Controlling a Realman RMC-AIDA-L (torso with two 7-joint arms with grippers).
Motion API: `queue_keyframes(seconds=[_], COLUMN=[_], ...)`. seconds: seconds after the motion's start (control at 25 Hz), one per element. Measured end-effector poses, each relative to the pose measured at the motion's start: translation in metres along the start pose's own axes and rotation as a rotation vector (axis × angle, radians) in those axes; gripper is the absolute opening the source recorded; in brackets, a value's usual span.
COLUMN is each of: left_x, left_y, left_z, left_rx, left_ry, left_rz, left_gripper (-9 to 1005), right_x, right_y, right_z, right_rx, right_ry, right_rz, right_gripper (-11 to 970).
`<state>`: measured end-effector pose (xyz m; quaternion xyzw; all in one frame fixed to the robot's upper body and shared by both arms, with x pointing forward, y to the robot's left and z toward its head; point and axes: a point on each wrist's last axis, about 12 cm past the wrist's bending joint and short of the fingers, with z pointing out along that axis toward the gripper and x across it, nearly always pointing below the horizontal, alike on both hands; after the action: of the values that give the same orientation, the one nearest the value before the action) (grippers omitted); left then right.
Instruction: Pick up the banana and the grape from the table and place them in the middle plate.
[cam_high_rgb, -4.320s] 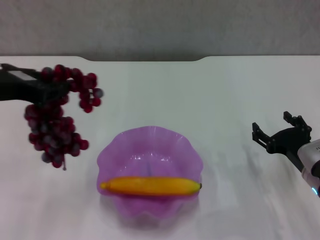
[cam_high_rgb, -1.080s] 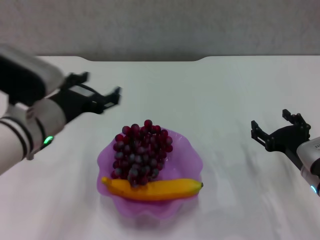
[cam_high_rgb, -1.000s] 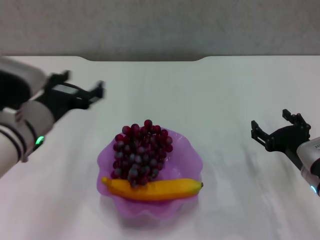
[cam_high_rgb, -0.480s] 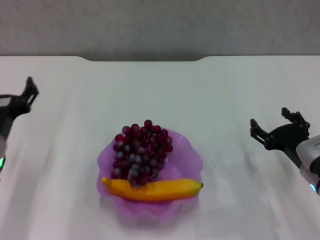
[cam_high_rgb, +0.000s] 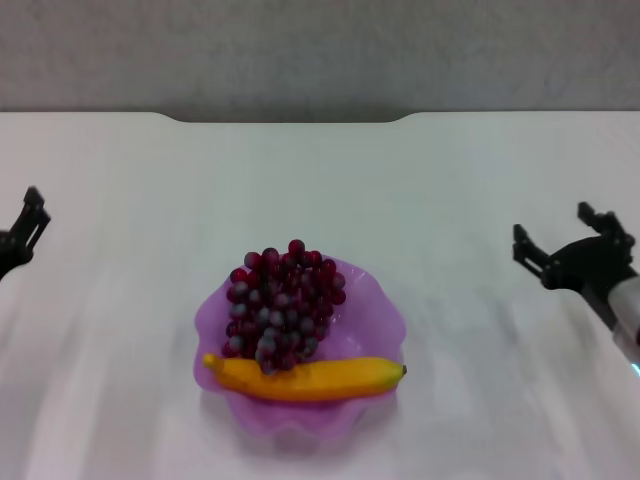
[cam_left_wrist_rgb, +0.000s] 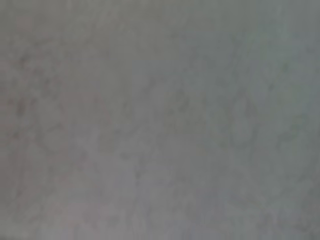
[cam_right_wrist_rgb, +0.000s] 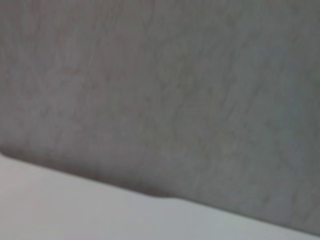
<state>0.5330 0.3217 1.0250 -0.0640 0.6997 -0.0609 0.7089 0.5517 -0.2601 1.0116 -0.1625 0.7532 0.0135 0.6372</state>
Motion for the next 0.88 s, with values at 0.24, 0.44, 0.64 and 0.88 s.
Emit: queue_keyframes(seconds=[0.24, 0.44, 0.64, 0.88], left_x=[0.009, 0.013, 0.016, 0.019], left_y=[0.013, 0.017, 0.025, 0.027], left_z=[-0.012, -0.015, -0.017, -0.013], left_rx=[-0.046, -0.069, -0.114, -0.142], left_ry=[0.046, 0.078, 0.1, 0.141], left_rz=[-0.061, -0.083, -0.084, -0.092], left_gripper=[884, 883, 877, 883], right_x=[0.003, 0.004, 0.003, 0.003], right_y=[-0.01, -0.018, -0.018, -0.018], right_z=[-0.013, -0.019, -0.018, -0.018], right_rx=[0.063, 0.11, 0.096, 0.094], right_ry=[-0.057, -0.082, -0.083, -0.086], right_rz=[0.024, 0.036, 0.022, 0.052], right_gripper=[907, 905, 905, 905])
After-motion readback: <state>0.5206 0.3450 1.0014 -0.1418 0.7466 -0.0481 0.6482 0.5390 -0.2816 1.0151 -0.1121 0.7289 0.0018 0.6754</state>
